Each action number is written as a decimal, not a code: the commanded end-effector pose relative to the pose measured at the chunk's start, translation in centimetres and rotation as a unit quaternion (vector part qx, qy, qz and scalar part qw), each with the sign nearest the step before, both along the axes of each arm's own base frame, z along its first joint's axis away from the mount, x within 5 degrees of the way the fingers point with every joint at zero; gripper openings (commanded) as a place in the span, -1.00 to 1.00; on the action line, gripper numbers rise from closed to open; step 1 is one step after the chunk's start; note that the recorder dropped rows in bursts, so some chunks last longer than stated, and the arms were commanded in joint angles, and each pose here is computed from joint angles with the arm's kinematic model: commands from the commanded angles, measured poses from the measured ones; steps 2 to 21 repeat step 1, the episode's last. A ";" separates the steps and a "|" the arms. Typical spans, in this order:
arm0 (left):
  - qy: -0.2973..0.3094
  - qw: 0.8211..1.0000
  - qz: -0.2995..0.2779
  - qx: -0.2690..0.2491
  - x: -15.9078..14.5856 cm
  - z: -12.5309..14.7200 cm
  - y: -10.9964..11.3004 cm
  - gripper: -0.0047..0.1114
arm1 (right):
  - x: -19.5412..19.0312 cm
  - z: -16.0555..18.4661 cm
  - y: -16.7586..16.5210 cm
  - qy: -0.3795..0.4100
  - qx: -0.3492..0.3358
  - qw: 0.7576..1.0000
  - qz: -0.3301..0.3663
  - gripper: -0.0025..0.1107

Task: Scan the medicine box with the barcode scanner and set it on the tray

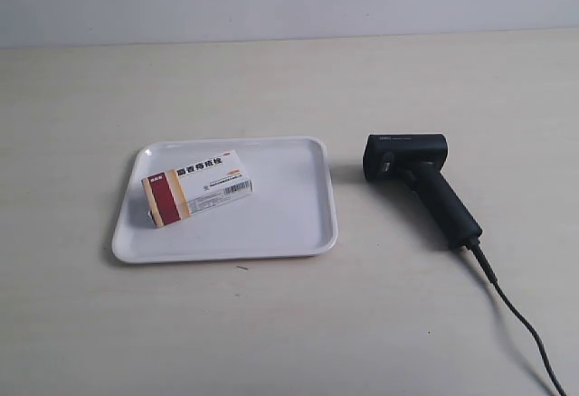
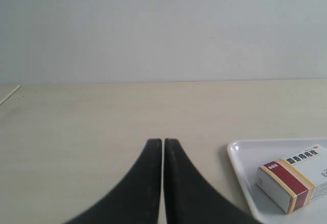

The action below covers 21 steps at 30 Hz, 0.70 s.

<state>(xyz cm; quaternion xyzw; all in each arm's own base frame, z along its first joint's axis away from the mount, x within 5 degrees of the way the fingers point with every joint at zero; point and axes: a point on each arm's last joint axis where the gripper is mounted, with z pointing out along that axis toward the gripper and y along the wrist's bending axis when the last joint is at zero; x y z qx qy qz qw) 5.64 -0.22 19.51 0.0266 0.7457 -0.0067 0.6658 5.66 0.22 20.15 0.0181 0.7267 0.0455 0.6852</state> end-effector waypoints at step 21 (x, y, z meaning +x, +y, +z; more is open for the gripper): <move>-0.001 1.000 0.000 0.002 -0.1 0.0 0.0 -0.85 | 0.0 -0.1 0.0 -0.002 -0.005 1.000 -0.002 -0.95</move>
